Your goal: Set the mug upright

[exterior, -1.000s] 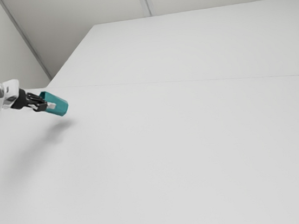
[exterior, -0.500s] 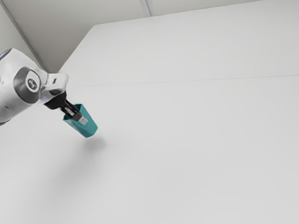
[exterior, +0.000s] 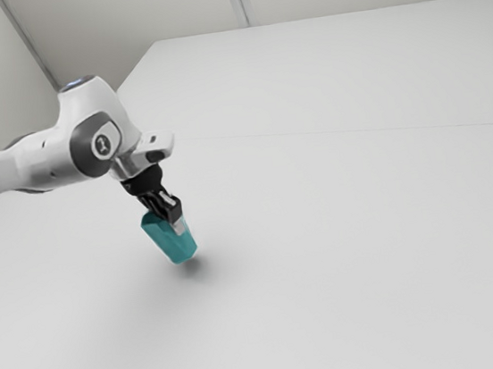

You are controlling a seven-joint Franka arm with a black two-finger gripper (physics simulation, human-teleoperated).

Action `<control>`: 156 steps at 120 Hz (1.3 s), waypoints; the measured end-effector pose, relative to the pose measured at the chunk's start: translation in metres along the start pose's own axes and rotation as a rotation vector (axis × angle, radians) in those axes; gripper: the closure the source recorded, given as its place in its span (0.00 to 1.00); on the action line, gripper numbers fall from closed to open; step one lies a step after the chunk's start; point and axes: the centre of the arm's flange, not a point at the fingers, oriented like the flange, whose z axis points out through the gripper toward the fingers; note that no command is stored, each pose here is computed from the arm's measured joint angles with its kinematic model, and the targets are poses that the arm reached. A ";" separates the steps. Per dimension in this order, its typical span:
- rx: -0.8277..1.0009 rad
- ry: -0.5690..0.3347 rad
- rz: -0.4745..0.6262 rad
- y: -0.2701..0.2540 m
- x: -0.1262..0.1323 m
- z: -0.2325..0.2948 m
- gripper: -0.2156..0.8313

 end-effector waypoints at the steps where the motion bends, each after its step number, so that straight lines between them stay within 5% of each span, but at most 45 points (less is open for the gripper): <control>1: -0.001 -0.004 -0.006 0.001 -0.001 0.001 0.96; 48: 0.097 -0.103 -0.286 -0.050 -0.039 0.011 0.96; 115: 0.224 -0.121 -0.296 -0.024 -0.003 0.036 0.96; 156: 0.241 -0.130 -0.373 -0.032 -0.006 0.045 0.96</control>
